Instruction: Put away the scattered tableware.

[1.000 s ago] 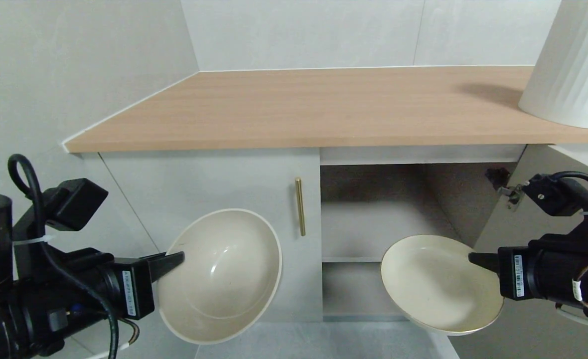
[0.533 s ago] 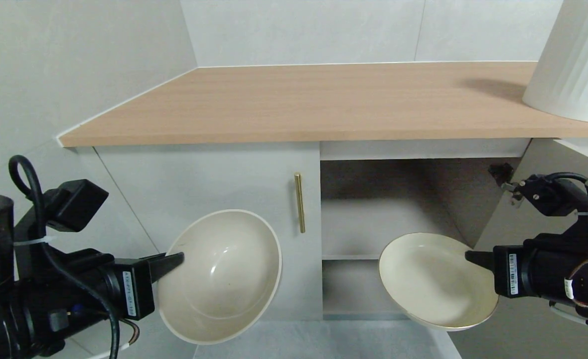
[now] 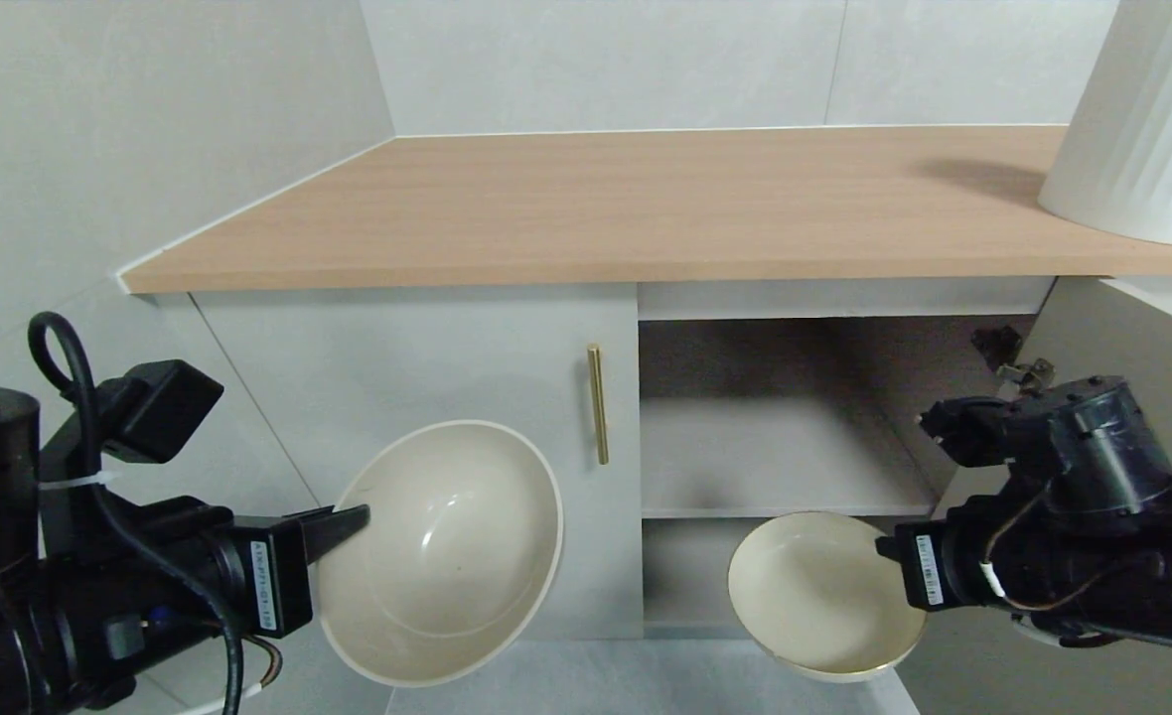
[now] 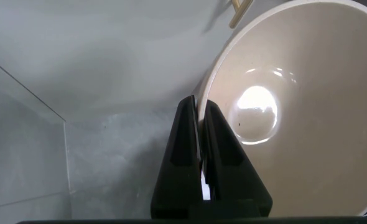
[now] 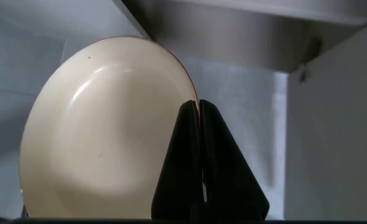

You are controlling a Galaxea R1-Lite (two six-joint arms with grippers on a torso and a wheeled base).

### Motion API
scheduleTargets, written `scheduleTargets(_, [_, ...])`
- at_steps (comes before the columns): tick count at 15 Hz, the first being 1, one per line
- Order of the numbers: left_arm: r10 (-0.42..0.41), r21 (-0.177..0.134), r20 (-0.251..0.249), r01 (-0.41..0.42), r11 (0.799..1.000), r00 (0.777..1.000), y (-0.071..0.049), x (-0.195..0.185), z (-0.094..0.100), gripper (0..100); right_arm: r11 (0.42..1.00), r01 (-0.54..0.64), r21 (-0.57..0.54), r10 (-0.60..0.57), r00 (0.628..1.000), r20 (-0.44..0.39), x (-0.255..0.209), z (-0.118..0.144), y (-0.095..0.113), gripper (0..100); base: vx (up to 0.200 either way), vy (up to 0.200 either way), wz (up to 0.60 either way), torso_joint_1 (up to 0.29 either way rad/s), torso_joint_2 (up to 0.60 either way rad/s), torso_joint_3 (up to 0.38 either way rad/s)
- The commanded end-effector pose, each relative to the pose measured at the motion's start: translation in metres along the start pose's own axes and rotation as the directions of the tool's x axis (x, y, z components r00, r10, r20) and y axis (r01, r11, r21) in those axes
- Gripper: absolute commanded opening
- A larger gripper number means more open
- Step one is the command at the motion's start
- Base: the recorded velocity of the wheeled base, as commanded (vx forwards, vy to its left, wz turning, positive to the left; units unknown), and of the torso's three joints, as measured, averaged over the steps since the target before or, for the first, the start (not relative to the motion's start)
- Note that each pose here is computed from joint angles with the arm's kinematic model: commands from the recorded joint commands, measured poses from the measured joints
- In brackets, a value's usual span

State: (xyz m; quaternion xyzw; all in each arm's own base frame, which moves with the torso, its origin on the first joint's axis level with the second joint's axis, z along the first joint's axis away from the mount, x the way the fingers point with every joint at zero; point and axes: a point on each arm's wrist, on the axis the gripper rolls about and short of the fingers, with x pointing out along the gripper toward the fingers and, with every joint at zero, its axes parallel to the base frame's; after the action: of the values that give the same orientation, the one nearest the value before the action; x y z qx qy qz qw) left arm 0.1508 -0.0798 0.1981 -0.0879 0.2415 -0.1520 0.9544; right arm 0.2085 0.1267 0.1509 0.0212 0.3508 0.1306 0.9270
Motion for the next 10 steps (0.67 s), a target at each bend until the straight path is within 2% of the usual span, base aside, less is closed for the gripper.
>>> scheduleTargets(1, [0.001,0.0,0.0,-0.001,1.0,1.0,0.0,0.0,0.0,0,1.0,0.003,0.024,0.0,0.995,-0.099,0.049,-0.007,-0.008,0,0.0,0.0,0.0,0.0,0.0,0.0])
scheduleTargets(2, [0.001,0.0,0.0,-0.001,1.0,1.0,0.0,0.0,0.0,0,0.998,-0.032,0.049,0.035,0.996,-0.078,0.069,0.0,-0.011,0,0.0,0.0,0.0,0.0,0.0,0.0])
scheduleTargets(6, [0.001,0.001,-0.002,-0.001,1.0,1.0,0.0,0.001,0.0,0,0.999,-0.006,0.052,0.007,1.0,-0.021,0.127,0.022,-0.024,0,0.0,0.0,0.0,0.0,0.0,0.0])
scheduleTargets(10, [0.005,0.025,-0.002,-0.005,1.0,1.0,0.0,0.001,-0.001,0,0.996,0.025,0.081,-0.023,0.999,-0.024,0.168,0.029,-0.035,0,0.0,0.0,0.0,0.0,0.0,0.0])
